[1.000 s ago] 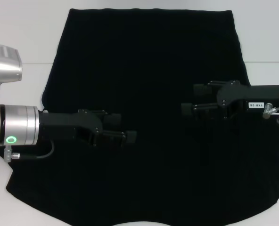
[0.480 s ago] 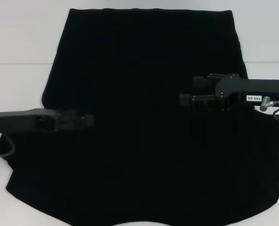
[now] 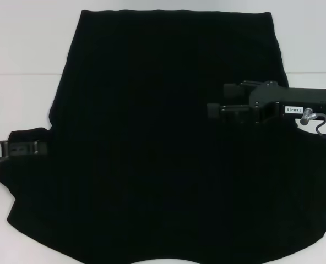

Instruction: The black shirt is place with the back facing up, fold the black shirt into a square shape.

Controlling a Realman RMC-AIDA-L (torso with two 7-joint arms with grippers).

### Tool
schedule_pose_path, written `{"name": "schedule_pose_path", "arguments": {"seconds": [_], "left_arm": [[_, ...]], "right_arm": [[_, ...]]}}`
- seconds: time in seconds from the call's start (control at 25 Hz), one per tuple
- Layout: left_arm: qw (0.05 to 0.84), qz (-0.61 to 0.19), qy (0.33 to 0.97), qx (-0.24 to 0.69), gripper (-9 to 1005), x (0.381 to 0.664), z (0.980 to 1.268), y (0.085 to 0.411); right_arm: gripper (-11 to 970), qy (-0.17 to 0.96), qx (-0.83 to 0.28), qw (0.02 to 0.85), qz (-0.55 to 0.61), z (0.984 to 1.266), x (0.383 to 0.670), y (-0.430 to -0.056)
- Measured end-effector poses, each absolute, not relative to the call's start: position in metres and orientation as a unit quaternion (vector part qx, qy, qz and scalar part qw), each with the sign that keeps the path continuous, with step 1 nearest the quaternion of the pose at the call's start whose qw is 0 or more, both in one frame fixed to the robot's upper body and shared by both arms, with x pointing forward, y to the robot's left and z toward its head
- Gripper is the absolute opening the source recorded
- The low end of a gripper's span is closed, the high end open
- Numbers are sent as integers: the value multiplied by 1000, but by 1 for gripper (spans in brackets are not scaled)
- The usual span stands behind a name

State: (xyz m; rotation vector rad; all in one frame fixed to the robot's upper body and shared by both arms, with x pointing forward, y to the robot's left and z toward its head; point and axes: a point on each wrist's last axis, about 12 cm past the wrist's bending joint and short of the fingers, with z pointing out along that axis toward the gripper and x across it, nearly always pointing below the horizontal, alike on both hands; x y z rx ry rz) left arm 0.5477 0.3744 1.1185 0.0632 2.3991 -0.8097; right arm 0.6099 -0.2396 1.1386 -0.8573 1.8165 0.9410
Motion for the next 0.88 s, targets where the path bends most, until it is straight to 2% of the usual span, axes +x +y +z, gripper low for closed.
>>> {"name": "schedule_pose_path", "arguments": {"seconds": [0.4, 0.88], "left_arm": [[237, -259, 936, -25, 874, 543, 1113, 387], [214, -242, 944, -60, 874, 543, 1106, 389]], "right_arm": [[926, 731, -346, 451, 377, 1143, 612, -242], [926, 731, -347, 452, 376, 1143, 613, -243]]}}
